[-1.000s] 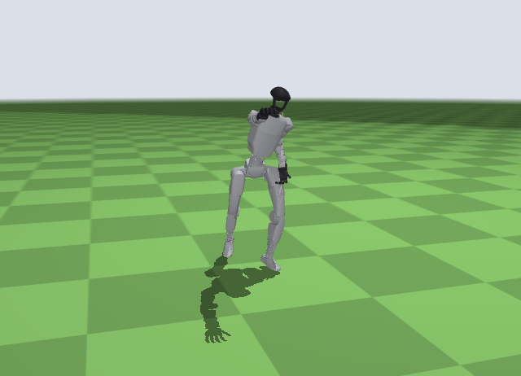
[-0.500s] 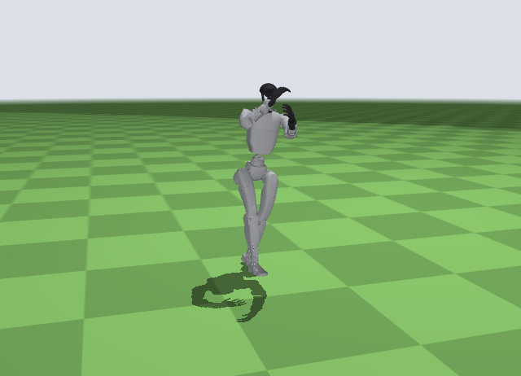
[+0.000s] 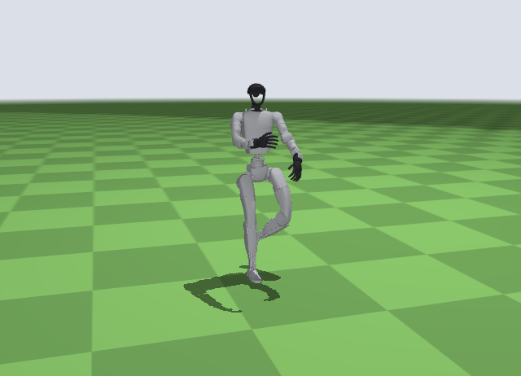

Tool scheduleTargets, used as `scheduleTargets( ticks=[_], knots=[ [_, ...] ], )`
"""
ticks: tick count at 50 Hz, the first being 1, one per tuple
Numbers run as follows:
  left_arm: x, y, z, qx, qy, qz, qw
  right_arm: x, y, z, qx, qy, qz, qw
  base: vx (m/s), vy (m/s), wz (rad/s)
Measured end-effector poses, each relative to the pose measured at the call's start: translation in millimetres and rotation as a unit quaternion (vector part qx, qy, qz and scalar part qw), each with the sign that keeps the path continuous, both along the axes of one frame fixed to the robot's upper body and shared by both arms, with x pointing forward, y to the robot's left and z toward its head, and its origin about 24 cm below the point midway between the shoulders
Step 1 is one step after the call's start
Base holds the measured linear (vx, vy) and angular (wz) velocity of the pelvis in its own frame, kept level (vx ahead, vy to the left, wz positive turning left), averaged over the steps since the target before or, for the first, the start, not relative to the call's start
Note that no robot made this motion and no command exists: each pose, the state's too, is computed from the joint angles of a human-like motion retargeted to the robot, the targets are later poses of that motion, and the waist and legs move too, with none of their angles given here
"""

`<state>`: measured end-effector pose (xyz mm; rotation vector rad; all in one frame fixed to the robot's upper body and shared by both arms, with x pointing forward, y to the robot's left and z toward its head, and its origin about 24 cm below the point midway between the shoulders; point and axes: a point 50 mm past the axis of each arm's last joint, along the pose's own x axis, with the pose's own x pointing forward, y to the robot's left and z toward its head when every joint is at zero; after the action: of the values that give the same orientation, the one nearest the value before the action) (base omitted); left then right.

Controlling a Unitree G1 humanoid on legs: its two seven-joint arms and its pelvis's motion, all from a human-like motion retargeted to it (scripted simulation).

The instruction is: Kungfu

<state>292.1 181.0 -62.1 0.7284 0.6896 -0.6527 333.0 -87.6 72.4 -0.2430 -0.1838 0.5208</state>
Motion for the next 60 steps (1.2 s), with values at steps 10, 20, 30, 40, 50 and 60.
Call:
scheduleTargets(
  ticks=[10, 20, 30, 40, 50, 60],
  knots=[
    [-471.1, 61.5, -56.7, 0.111, 0.667, 0.225, 0.701, -329.7, -181.9, -230.9, -0.41, 0.759, -0.03, 0.505, 0.6, -0.15, -1.7],
    [-629.1, -6.5, 64.8, 0.008, 0.856, 0.172, 0.488, -527.3, -148.5, -180.3, -0.175, 0.874, 0.081, 0.446, 0.36, -0.14, 0.32],
    [-501.1, 10.0, -17.0, -0.23, 0.672, -0.013, 0.704, -448.2, -104.9, -190.4, -0.074, 0.753, 0.222, 0.615, 0.19, -0.09, 0.44],
    [-411.2, 127.8, -33.6, 0.058, 0.711, -0.093, 0.695, -424.1, -102.4, -197.3, -0.082, 0.731, 0.221, 0.641, 0.19, -0.12, 0.95],
    [-72.8, 154.9, 40.6, 0.138, 0.142, 0.07, 0.978, -448.2, -129.7, -210.4, -0.121, 0.778, -0.006, 0.616, 0.22, -0.13, -0.88],
    [34.0, -34.9, 206.8, -0.367, -0.367, -0.095, 0.849, -195.3, -135.2, -181.7, 0.115, 0.451, -0.141, 0.874, 0.23, 0.4, -2.64]
  ],
)
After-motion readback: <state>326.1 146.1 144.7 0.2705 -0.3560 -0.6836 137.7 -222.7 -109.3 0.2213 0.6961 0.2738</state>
